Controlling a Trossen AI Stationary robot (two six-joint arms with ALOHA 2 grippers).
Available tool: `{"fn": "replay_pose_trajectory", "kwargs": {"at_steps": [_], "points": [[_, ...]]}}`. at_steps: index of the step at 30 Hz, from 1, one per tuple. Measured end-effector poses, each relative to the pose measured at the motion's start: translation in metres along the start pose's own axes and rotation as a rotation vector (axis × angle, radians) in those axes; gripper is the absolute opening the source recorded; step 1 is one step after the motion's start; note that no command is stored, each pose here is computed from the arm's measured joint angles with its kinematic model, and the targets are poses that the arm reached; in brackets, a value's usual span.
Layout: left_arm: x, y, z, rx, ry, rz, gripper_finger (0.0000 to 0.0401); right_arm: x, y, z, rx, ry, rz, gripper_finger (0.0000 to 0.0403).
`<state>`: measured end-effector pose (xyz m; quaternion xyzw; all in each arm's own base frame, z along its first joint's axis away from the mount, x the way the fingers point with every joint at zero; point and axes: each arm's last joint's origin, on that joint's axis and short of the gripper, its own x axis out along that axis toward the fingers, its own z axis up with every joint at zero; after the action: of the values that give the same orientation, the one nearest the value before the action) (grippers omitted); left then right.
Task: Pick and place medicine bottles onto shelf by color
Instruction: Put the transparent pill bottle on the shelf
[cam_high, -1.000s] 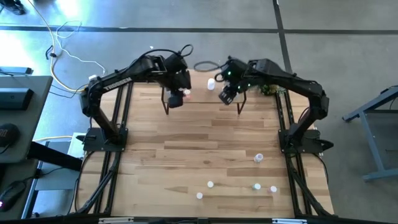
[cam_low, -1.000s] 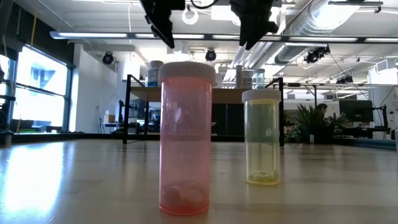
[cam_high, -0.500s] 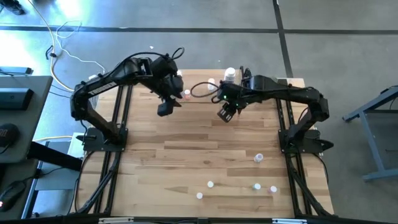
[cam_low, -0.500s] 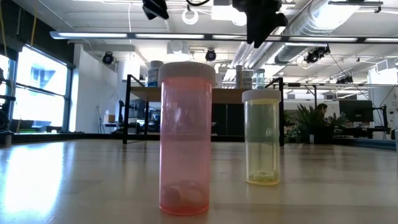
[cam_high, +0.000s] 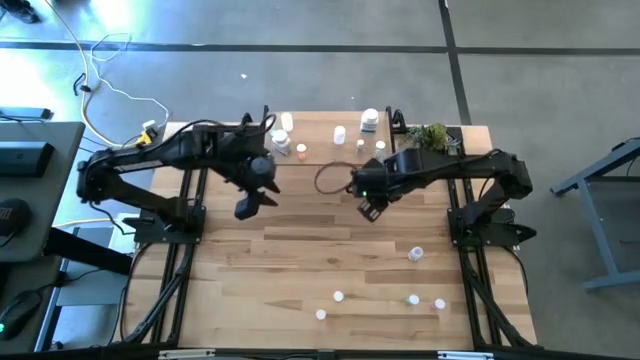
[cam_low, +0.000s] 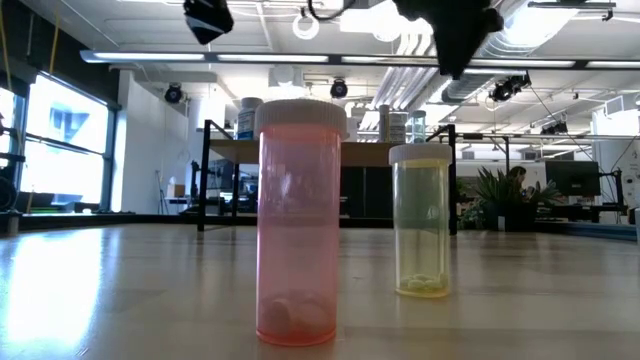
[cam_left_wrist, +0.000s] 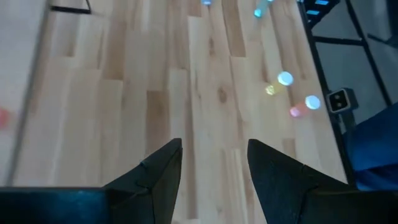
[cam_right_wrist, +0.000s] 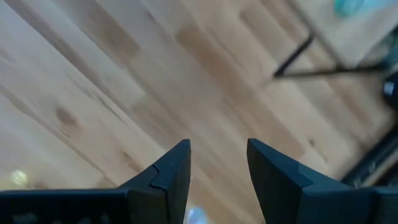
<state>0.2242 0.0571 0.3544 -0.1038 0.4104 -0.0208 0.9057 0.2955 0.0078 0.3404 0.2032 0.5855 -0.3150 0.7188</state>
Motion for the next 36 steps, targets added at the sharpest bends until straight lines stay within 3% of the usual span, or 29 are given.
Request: {"fn": "replay_pose_trajectory", "kwargs": {"at_steps": [12, 18, 28, 36], "points": [[0.001, -0.018, -0.038, -0.033, 0.000, 0.003, 0.0174, 0.041, 0.016, -0.066, 0.054, 0.263, -0.024, 0.0149], [0.001, -0.023, -0.047, -0.021, 0.002, 0.037, 0.0174, 0.042, 0.008, -0.097, 0.154, 0.257, -0.018, 0.0149], [0.002, -0.032, -0.050, -0.013, 0.011, 0.005, 0.0174, 0.040, -0.014, -0.134, 0.320, 0.238, 0.014, 0.0149], [0.003, -0.037, -0.050, 0.000, 0.017, -0.011, 0.0174, 0.049, -0.024, -0.150, 0.305, 0.245, 0.018, 0.0151]]}}
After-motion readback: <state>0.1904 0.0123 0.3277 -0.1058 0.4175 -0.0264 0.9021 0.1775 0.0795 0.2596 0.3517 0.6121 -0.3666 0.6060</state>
